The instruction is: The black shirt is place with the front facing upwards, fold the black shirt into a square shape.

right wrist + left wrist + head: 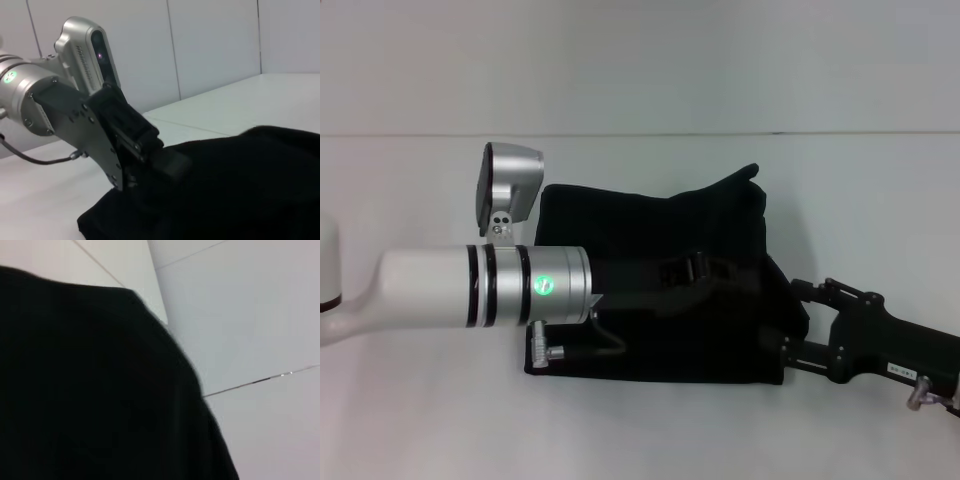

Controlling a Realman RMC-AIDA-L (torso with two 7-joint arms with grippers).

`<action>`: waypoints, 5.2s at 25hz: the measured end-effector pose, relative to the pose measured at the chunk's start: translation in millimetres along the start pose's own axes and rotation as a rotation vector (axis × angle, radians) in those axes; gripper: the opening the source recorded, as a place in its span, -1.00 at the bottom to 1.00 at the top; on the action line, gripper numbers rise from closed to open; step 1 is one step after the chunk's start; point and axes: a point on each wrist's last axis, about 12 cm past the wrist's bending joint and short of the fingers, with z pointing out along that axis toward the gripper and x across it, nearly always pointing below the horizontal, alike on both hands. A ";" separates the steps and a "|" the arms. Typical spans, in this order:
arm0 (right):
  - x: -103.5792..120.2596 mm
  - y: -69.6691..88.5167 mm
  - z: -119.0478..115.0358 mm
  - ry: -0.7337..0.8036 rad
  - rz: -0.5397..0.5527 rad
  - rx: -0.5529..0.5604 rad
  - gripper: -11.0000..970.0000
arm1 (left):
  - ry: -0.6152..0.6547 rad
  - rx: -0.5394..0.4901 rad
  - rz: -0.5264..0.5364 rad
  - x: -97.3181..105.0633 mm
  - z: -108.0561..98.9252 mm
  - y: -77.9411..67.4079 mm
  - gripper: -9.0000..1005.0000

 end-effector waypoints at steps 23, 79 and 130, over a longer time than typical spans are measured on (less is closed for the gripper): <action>-4.8 -6.6 -63.4 -0.334 0.195 0.199 0.77 | -0.293 0.140 0.207 -9.8 -97.5 10.9 0.50; -117.0 -78.9 92.2 0.257 1.009 0.341 0.66 | -0.106 -0.009 0.917 52.1 -144.7 40.9 0.88; -117.2 -73.2 111.4 0.111 0.933 0.369 -0.93 | -0.110 -0.009 0.909 54.9 -145.3 42.0 0.88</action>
